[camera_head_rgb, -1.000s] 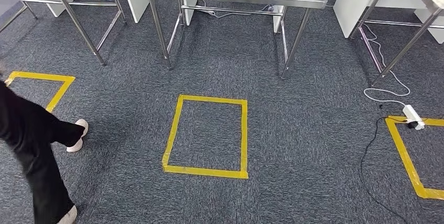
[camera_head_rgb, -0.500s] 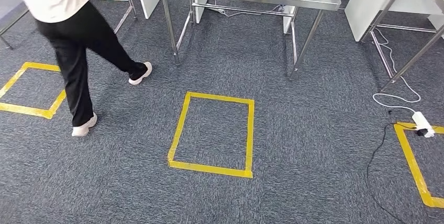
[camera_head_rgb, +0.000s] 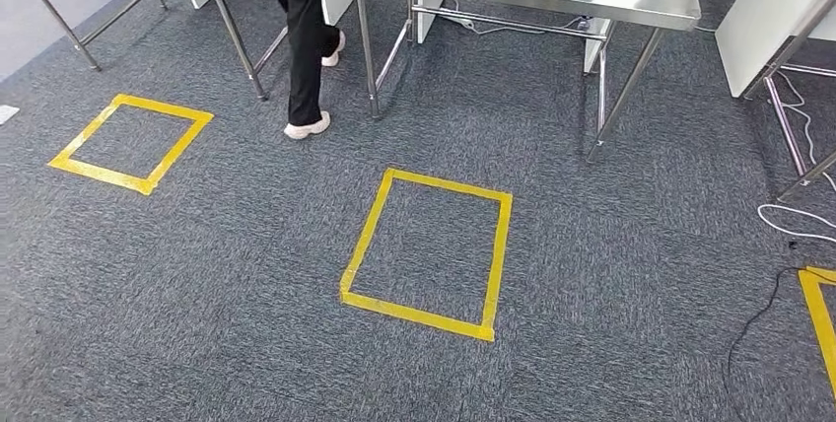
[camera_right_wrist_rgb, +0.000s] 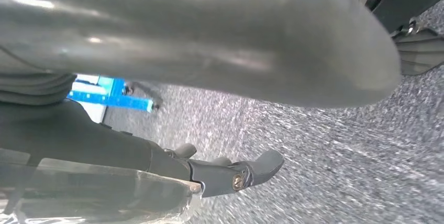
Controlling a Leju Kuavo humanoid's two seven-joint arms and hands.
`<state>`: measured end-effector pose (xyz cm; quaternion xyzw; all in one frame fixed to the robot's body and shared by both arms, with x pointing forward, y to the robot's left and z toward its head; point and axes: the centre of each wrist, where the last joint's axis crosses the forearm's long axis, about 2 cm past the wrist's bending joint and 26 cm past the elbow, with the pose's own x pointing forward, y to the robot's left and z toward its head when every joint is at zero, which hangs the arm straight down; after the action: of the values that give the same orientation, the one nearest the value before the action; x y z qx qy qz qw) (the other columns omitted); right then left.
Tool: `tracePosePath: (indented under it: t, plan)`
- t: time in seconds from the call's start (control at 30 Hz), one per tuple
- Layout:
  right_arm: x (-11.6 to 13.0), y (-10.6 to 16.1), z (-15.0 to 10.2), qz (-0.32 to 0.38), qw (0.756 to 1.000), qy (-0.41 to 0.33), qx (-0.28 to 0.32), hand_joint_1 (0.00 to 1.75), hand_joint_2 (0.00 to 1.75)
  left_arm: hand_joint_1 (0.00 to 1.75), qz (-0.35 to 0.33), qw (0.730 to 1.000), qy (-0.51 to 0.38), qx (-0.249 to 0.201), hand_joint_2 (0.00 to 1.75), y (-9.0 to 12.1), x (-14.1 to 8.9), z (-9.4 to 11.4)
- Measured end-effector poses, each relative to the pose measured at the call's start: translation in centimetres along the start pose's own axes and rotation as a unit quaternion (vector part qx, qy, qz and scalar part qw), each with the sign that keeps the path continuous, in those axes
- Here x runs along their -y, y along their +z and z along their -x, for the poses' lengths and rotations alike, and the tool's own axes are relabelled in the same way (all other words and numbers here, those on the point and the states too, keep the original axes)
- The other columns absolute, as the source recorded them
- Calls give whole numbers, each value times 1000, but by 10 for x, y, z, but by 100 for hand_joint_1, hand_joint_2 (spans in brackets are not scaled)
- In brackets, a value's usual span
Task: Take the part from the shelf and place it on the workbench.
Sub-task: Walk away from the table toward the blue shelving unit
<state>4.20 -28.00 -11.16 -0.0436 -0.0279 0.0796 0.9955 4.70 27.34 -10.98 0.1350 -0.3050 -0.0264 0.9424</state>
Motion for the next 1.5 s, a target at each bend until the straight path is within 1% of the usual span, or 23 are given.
tracePosePath:
  t: [0.13,0.47,0.77,0.97,1.17,1.27,1.5]
  plan:
    - [2,0,0,-1,1000,10,1,0,0,0,-3,1000,4,0,0,-1,3,-4]
    - [3,-1,4,0,1000,23,0,0,0,0,-6,1000,11,-3,0,2,6,-1]
    - [5,-1,1,0,1000,26,2,0,0,0,-5,1000,10,-9,0,3,7,1]
    - [4,-1,4,-4,1000,26,-1,0,0,0,-3,1000,7,-10,0,3,7,0]
    - [4,0,1,-4,1000,25,1,0,0,0,-4,1000,7,-7,0,0,7,-4]
    - [4,0,-1,-4,1000,25,3,0,0,0,-3,1000,7,-9,0,2,8,-3]
    - [5,-1,5,-4,1000,30,0,0,0,0,-5,1000,7,-15,0,2,10,-3]
